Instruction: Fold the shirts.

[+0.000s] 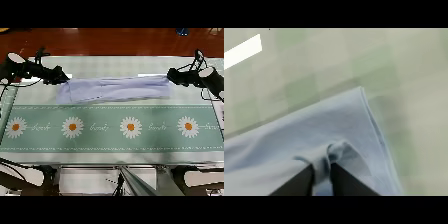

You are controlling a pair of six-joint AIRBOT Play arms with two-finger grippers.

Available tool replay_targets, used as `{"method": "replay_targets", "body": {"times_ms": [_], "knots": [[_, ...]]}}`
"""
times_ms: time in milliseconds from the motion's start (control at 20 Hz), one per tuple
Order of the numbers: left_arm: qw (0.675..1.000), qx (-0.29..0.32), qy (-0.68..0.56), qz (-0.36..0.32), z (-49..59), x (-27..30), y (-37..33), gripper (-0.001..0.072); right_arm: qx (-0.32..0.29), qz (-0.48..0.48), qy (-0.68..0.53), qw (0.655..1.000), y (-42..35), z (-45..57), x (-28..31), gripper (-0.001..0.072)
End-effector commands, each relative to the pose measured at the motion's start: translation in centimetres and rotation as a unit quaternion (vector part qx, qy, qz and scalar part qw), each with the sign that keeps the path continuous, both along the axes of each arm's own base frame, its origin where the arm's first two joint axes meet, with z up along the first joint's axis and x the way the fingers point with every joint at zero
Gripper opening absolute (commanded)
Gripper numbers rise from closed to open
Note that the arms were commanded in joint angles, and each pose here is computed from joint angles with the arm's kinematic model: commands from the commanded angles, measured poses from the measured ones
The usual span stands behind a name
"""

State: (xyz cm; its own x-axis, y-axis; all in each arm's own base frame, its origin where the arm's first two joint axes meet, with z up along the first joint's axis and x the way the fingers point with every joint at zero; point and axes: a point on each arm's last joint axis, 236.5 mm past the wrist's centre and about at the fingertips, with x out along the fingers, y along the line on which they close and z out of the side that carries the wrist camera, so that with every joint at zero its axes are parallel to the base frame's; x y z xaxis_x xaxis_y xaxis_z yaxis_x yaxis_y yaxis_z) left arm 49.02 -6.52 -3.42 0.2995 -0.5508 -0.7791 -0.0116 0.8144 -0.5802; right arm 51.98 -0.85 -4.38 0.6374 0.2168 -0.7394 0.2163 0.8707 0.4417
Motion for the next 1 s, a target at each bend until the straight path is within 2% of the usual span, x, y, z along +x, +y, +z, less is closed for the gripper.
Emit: {"method": "replay_targets", "body": {"times_ms": [0, 150, 250, 350, 400, 550, 650, 800, 900, 950], "knots": [[1.000, -0.006, 0.013, 0.000, -0.5, -0.2, 0.7, 0.0500, -0.024, 0.022, 0.013, 0.999, -0.5, -0.9, -0.7, 0.0420], [0.999, -0.021, 0.044, -0.006, -0.2, -2.0, 2.0, 0.0501, -0.101, 0.050, 0.030, 0.993, -4.0, 0.5, -2.6, 0.0433], [0.998, -0.029, 0.060, -0.009, 0.1, -2.9, 2.8, 0.0501, -0.134, 0.027, 0.059, 0.989, -7.6, 1.3, -4.6, 0.0433], [0.997, -0.034, 0.067, -0.013, 0.4, -3.4, 2.9, 0.0500, -0.086, -0.011, 0.094, 0.992, -9.1, 0.5, -6.4, 0.0442], [0.997, -0.035, 0.066, -0.014, 0.5, -3.5, 2.8, 0.0501, -0.029, -0.026, 0.103, 0.994, -8.7, -0.1, -6.7, 0.0488], [0.996, -0.062, 0.055, -0.015, 1.5, -3.0, 1.5, 0.0500, 0.125, -0.014, 0.097, 0.987, -5.1, -1.3, -5.8, 0.0549], [0.995, -0.081, 0.048, -0.016, 2.2, -2.7, 0.5, 0.0500, 0.170, -0.016, 0.101, 0.980, -3.3, -2.5, -5.1, 0.0549], [0.994, -0.094, 0.038, -0.029, 2.7, -2.6, -0.7, 0.0500, 0.181, -0.004, 0.117, 0.977, -0.2, -4.6, -4.4, 0.0546], [0.994, -0.100, 0.036, -0.036, 3.0, -2.6, -1.6, 0.0500, 0.175, 0.002, 0.122, 0.977, 1.8, -5.8, -3.9, 0.0519], [0.993, -0.102, 0.036, -0.039, 3.0, -2.6, -2.0, 0.0500, 0.169, 0.007, 0.119, 0.978, 2.7, -6.0, -3.5, 0.0357]]}}
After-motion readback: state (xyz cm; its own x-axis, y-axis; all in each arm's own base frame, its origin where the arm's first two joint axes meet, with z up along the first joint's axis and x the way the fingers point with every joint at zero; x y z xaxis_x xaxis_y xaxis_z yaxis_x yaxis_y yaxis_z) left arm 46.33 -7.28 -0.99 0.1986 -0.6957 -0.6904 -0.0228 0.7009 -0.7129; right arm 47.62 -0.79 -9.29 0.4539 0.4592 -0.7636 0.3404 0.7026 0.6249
